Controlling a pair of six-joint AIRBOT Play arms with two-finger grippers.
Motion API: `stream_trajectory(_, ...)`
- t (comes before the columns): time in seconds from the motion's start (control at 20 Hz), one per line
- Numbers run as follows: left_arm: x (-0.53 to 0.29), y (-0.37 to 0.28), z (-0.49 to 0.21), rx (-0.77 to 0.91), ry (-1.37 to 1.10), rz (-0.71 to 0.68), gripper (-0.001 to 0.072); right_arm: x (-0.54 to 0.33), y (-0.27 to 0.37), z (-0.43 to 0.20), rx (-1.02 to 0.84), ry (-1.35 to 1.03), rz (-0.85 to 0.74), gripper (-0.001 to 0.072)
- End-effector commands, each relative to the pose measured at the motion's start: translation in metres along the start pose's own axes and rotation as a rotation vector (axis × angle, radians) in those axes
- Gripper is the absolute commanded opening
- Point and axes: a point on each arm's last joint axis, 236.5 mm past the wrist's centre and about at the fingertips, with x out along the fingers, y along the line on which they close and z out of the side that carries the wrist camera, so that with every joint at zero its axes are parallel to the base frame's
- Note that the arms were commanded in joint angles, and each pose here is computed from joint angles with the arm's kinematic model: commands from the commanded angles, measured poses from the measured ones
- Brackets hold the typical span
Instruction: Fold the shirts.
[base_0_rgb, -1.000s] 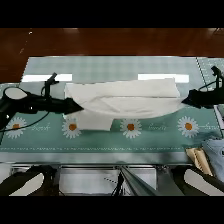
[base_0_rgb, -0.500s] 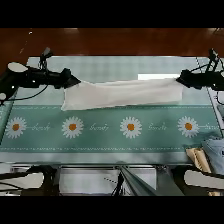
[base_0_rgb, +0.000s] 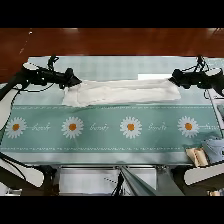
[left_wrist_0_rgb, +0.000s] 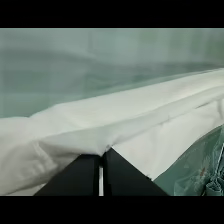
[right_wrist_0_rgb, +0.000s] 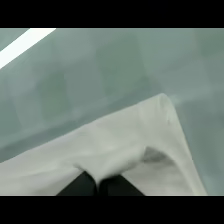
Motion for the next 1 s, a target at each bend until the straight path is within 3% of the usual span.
stream_trajectory(0.0, 0.001, 0.01, -0.006, -0.033, 0.047, -0.011, 0.0253, 0.006, -0.002, -0.011, -0.002, 0.047, 0.009, 0.0249)
stream_trajectory(0.05, -0.006, 0.011, -0.01, -0.041, 0.065, -0.023, 0.0354, 0.001, -0.004, -0.014, -0.039, 0.065, 0.004, 0.0268)
stream_trajectory(0.25, -0.044, 0.005, -0.028, -0.06, 0.157, -0.086, 0.0354, -0.051, -0.051, -0.016, -0.266, 0.144, -0.205, 0.0274)
stream_trajectory(0.35, -0.062, -0.003, -0.028, -0.044, 0.155, -0.101, 0.0354, -0.086, -0.083, -0.009, -0.278, 0.147, -0.353, 0.0563)
stream_trajectory(0.4, -0.068, -0.008, -0.026, -0.026, 0.138, -0.101, 0.0354, -0.099, -0.096, -0.005, -0.239, 0.136, -0.405, 0.0581)
stream_trajectory(0.5, -0.076, -0.022, -0.024, 0.031, 0.112, -0.102, 0.0354, -0.1, -0.097, -0.009, -0.135, 0.14, -0.34, 0.0579)
stream_trajectory(0.7, -0.075, -0.043, -0.029, 0.108, 0.108, -0.105, 0.0353, -0.061, -0.053, -0.013, 0.13, 0.138, 0.021, 0.0598)
stream_trajectory(0.95, -0.068, -0.071, -0.032, 0.16, 0.086, -0.119, 0.0353, -0.007, -0.045, -0.042, 0.209, 0.225, 0.075, 0.061)
